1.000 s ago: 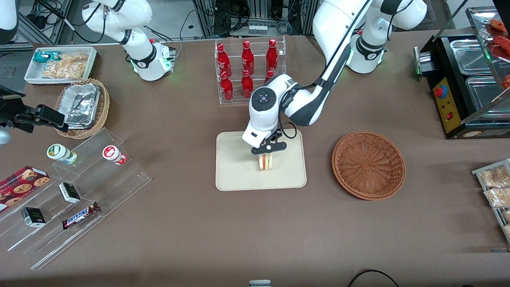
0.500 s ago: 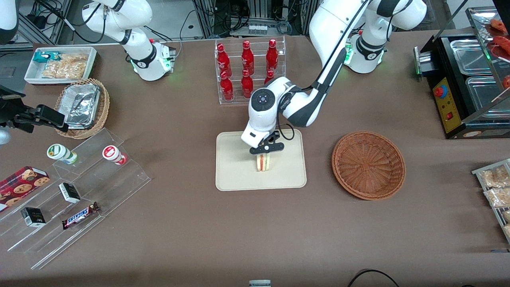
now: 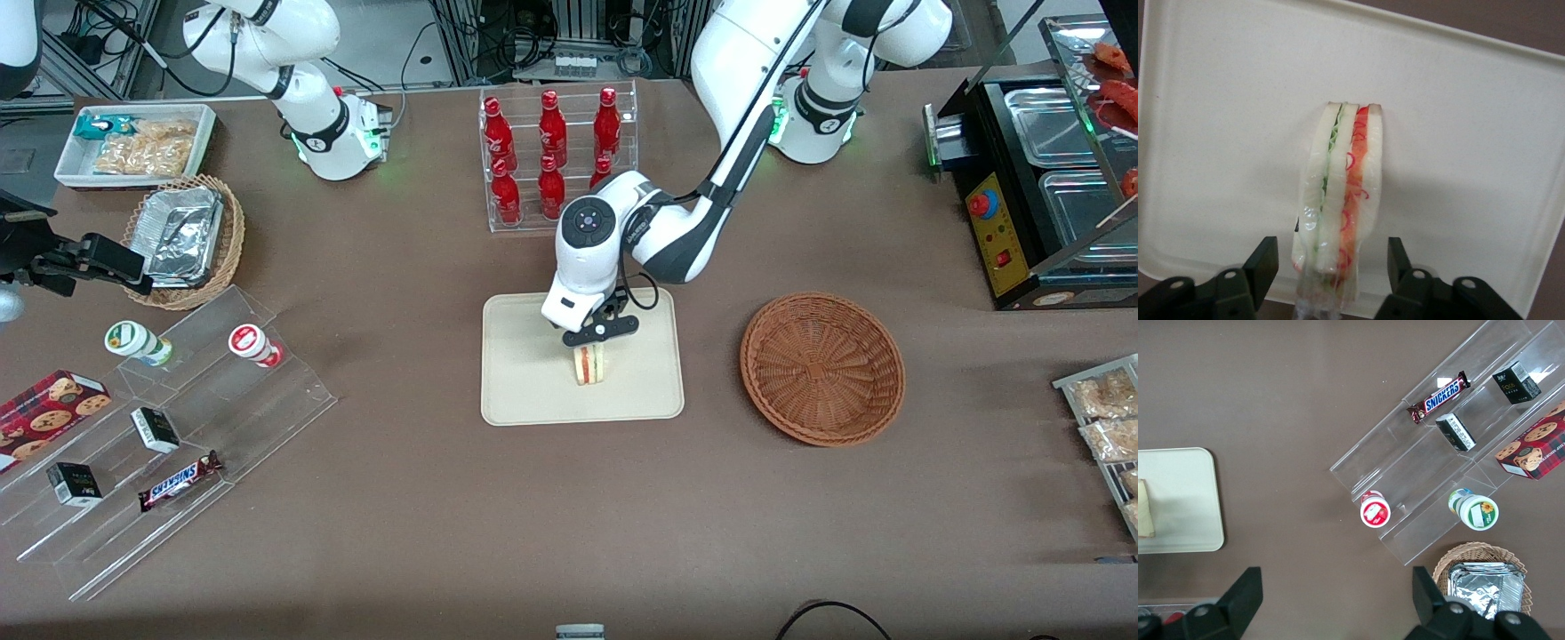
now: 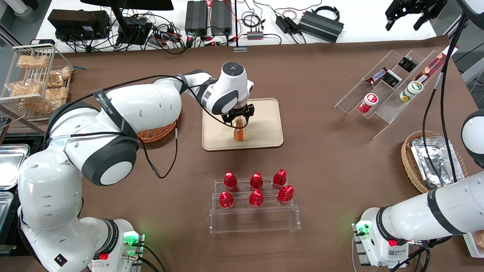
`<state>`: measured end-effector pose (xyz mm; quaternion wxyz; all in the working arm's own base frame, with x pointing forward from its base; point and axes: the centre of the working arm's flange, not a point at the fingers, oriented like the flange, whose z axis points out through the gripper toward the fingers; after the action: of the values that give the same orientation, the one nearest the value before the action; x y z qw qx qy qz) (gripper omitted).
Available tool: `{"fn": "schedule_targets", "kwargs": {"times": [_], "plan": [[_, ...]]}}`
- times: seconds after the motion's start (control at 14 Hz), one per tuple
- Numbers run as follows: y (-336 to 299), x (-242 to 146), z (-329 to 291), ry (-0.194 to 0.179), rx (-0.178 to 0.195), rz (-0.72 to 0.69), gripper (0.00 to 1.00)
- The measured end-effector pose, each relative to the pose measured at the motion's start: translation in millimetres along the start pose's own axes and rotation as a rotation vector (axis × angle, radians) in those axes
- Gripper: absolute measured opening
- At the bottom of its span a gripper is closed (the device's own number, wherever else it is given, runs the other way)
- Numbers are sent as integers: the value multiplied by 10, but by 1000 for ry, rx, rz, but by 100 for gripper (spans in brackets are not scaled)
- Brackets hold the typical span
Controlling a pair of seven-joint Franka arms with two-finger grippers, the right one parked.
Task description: Place sandwich from basket to tray
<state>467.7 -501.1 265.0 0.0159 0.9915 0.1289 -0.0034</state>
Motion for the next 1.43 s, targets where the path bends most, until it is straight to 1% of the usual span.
{"fn": "schedule_targets", "kwargs": {"times": [0.07, 0.14, 0.29, 0.5, 0.71, 0.86, 0.93, 1.07, 1.21, 1.43], "plan": [[15, 29, -155, -2, 8, -5, 88], [4, 90, -342, -4, 27, -13, 99], [-76, 289, -789, -9, 76, -50, 100], [-411, 650, -1362, -39, 165, -132, 100], [-900, 1060, -1565, -83, 198, -126, 100], [-1271, 1278, -1573, -114, 207, -102, 100], [-1475, 1360, -1616, -127, 204, -81, 100], [-1944, 1489, -1795, -148, 186, -36, 100], [-2422, 1581, -2004, -161, 165, -28, 100], [-2964, 1659, -2221, -207, 153, 40, 100]]}}
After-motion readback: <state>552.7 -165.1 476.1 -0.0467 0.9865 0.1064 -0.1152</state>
